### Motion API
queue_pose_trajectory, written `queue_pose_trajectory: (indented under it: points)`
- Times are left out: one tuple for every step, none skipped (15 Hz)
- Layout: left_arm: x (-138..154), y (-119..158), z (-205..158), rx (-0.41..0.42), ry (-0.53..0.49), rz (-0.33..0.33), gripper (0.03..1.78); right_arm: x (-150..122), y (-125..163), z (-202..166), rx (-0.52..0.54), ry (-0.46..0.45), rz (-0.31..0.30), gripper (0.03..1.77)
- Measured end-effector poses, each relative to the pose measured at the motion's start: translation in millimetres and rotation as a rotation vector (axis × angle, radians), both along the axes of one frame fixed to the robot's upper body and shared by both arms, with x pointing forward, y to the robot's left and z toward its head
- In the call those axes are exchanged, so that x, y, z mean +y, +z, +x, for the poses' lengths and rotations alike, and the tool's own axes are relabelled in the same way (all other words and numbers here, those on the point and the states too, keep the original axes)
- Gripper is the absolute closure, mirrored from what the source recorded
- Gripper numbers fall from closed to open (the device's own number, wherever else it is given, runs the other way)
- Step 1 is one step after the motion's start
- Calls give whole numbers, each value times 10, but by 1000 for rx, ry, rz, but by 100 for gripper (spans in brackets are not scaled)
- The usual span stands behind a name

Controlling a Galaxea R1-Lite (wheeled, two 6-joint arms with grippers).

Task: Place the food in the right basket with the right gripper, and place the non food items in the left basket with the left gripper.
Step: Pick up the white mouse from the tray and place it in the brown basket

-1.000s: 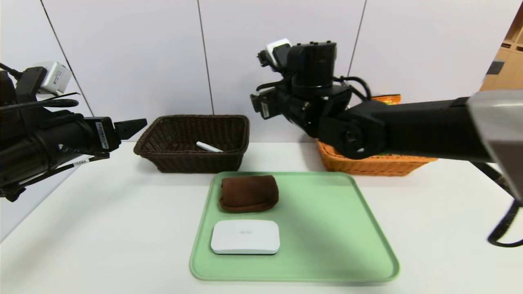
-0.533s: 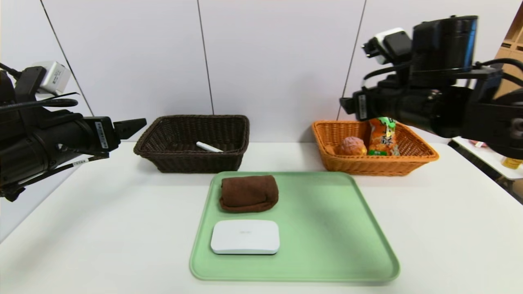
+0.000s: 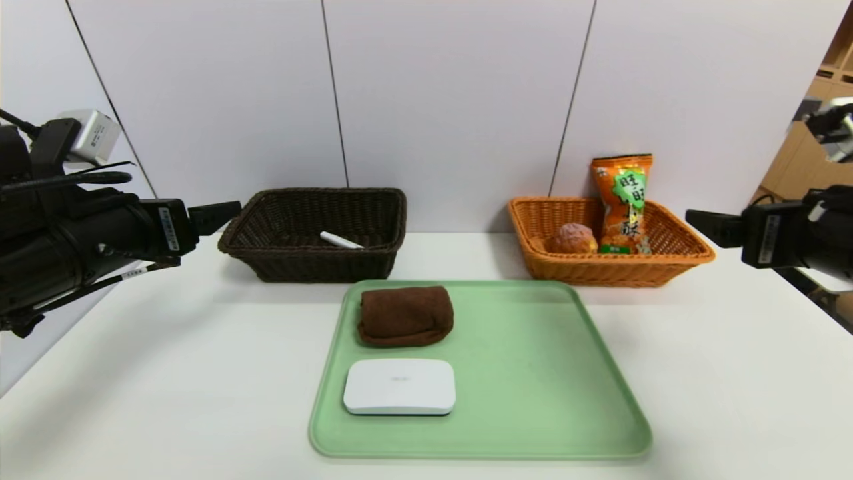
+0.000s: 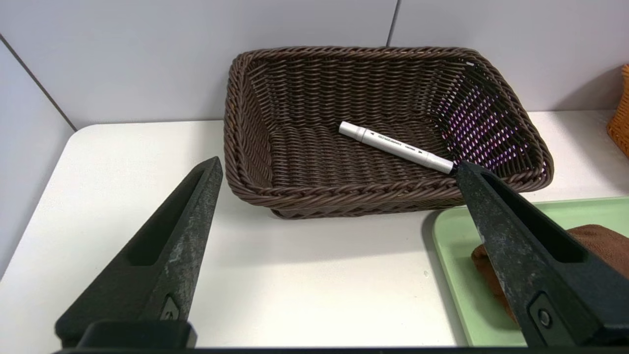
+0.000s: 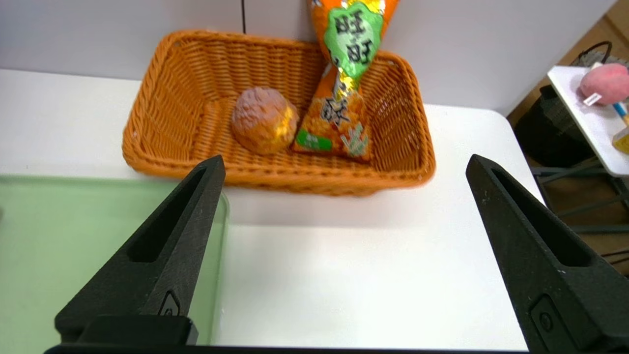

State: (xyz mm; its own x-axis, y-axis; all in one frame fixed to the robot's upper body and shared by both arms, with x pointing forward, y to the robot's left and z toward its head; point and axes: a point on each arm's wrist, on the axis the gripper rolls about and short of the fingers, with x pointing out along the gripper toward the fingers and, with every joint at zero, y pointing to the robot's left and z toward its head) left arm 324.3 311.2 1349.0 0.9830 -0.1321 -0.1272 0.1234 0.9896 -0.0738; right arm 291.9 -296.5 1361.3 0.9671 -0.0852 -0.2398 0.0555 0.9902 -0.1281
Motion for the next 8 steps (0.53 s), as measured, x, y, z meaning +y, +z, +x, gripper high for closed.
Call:
queue_pose_trajectory:
  points:
    - [1,-3,-4,-11,1,0,12,-105,-27,-80,1,-1,12,11]
    - [1,-11,-8,-15,1,1,12,-196,-50,-148,2,-2,22,11]
    - [1,-18,-14,-17,0,0,12,-273,-75,-215,3,-2,31,11]
    - [2,-29,-23,-14,0,1,12,-325,-115,-284,7,0,39,11]
    - [3,-36,-29,-13,1,1,12,-351,-150,-340,8,-4,42,11]
    - [-2,-43,-35,-11,0,-1,12,-365,-179,-390,9,-9,44,11]
    - [-22,-50,-41,-8,6,-5,12,-374,-201,-433,9,-13,46,11]
    - [-62,-46,-48,-12,10,-15,12,-377,-213,-465,7,-14,46,11]
